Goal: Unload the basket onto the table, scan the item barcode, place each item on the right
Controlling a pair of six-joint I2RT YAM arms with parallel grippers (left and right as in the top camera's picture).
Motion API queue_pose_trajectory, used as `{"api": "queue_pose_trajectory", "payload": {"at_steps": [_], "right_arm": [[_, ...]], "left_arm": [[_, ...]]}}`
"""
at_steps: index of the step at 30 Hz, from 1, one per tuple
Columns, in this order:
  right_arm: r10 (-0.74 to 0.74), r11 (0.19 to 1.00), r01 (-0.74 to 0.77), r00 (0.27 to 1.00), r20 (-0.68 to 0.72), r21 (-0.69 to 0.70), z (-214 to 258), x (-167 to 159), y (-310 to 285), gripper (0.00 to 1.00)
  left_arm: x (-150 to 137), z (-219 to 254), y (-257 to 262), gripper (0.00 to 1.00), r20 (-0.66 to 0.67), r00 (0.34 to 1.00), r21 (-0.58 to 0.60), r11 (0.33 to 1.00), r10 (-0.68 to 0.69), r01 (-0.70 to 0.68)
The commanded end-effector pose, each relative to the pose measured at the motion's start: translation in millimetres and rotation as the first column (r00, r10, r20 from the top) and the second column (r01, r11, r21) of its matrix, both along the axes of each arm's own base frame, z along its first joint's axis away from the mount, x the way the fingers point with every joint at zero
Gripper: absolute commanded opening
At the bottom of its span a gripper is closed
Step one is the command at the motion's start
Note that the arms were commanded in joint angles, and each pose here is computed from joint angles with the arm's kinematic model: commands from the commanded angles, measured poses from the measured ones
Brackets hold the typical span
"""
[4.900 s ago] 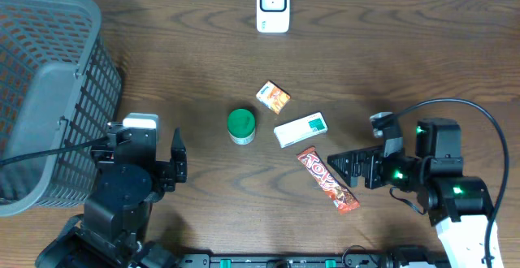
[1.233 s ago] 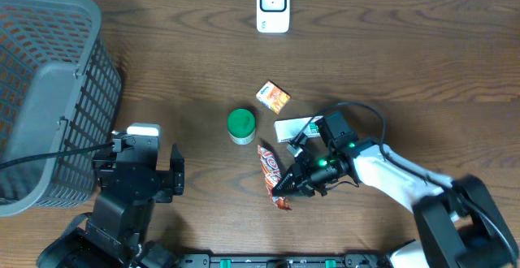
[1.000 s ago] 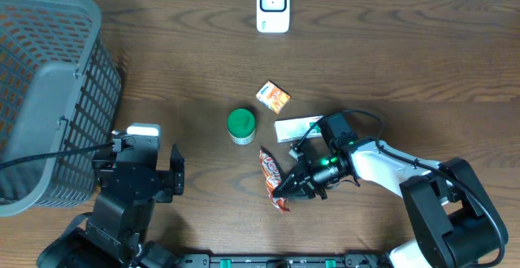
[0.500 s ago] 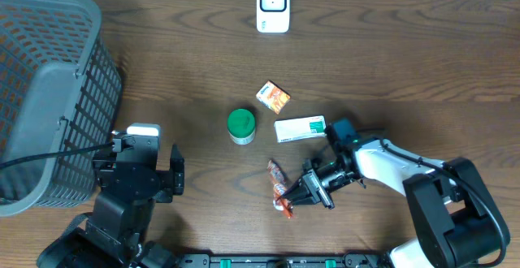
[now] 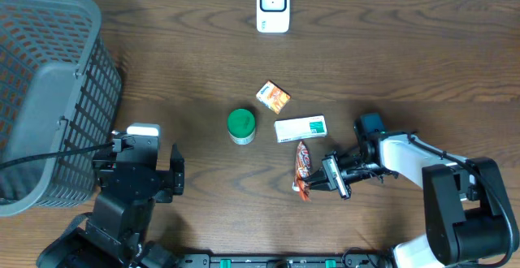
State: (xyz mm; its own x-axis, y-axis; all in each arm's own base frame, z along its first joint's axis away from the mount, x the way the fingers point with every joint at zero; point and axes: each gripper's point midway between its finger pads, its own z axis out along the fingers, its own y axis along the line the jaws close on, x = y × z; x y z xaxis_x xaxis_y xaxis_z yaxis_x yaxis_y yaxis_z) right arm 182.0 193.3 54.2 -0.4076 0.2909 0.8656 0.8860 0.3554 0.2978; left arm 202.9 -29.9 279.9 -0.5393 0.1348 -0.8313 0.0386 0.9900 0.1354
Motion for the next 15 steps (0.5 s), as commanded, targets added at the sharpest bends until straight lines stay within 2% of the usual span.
{"api": "queue_pose_trajectory", "payload": {"at_steps": [1, 5, 9, 12, 15], "right_arm": [[0.015, 0.994, -0.029, 0.992, 0.123, 0.108, 15, 6, 3, 0.12], [0.012, 0.979, -0.048, 0.984, 0.176, 0.199, 28, 7, 8, 0.18], [0.009, 0.967, -0.069, 0.971, 0.237, 0.247, 35, 9, 10, 0.32], [0.006, 0.953, -0.099, 0.952, 0.306, 0.288, 42, 12, 11, 0.46], [0.012, 0.947, -0.129, 0.929, 0.370, 0.293, 45, 15, 12, 0.51]], "left_arm": [[-1, -1, 2, 0.88, 0.001, 1.000, 0.001, 1.000, 0.012, -0.012], [-1, -1, 2, 0.88, 0.001, 1.000, 0.001, 1.000, 0.012, -0.012], [-1, -1, 2, 0.88, 0.001, 1.000, 0.001, 1.000, 0.012, -0.012], [-1, -1, 2, 0.88, 0.001, 1.000, 0.001, 1.000, 0.012, -0.012], [-1, -1, 2, 0.88, 0.001, 1.000, 0.002, 1.000, 0.012, -0.012]]}}
